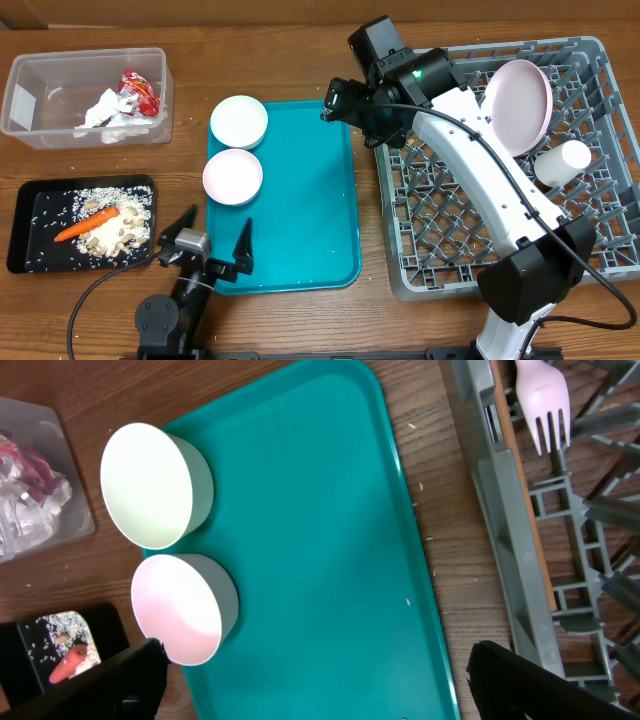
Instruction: Sort waste into correct bins and load items into the dishwasher rack
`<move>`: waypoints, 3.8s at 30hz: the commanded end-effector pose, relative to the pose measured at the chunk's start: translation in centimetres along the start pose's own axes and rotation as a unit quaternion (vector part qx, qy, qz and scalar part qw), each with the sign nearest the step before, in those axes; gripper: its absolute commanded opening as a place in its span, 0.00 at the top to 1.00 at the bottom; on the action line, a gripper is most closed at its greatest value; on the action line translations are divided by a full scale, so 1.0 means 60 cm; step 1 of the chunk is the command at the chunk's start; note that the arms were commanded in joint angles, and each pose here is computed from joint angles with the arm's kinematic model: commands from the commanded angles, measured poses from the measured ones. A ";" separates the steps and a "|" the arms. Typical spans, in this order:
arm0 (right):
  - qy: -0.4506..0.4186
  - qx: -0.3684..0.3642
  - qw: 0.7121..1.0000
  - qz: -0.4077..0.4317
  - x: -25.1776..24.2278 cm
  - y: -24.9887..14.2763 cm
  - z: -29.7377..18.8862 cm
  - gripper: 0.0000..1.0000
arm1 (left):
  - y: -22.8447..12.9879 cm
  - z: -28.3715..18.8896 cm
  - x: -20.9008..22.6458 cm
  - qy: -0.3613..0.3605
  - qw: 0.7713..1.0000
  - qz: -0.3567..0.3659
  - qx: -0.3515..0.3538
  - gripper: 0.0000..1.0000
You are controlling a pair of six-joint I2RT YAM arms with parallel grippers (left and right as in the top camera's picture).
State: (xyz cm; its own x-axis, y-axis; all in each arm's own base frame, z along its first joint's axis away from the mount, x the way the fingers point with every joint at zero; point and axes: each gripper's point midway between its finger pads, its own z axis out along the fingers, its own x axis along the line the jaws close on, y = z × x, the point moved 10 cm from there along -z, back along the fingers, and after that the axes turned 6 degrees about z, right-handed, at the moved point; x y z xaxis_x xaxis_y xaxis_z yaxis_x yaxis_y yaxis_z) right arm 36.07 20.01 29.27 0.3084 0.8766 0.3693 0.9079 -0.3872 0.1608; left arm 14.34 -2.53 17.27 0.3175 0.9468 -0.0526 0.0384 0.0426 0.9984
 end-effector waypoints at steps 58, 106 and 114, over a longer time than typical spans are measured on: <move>0.001 0.001 1.000 0.003 -0.001 0.000 0.001 0.00 | -0.080 0.338 -0.086 -0.161 0.724 -0.214 0.635 0.06; 0.001 0.001 1.000 0.003 -0.001 0.000 0.001 0.00 | -0.086 0.468 -0.052 -0.121 0.852 -0.164 0.483 0.04; 0.001 0.001 1.000 0.003 -0.001 0.000 0.001 0.00 | -0.067 0.451 -0.109 -0.174 0.832 -0.166 0.500 0.05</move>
State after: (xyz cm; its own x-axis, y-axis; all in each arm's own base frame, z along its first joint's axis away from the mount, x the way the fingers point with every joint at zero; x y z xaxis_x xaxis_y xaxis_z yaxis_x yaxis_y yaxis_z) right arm 36.07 20.02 29.16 0.3086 0.8770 0.3683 0.9083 -0.3867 0.1598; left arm 37.52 -17.60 11.47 0.3753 0.7965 -0.4741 0.8971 -0.1835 0.4020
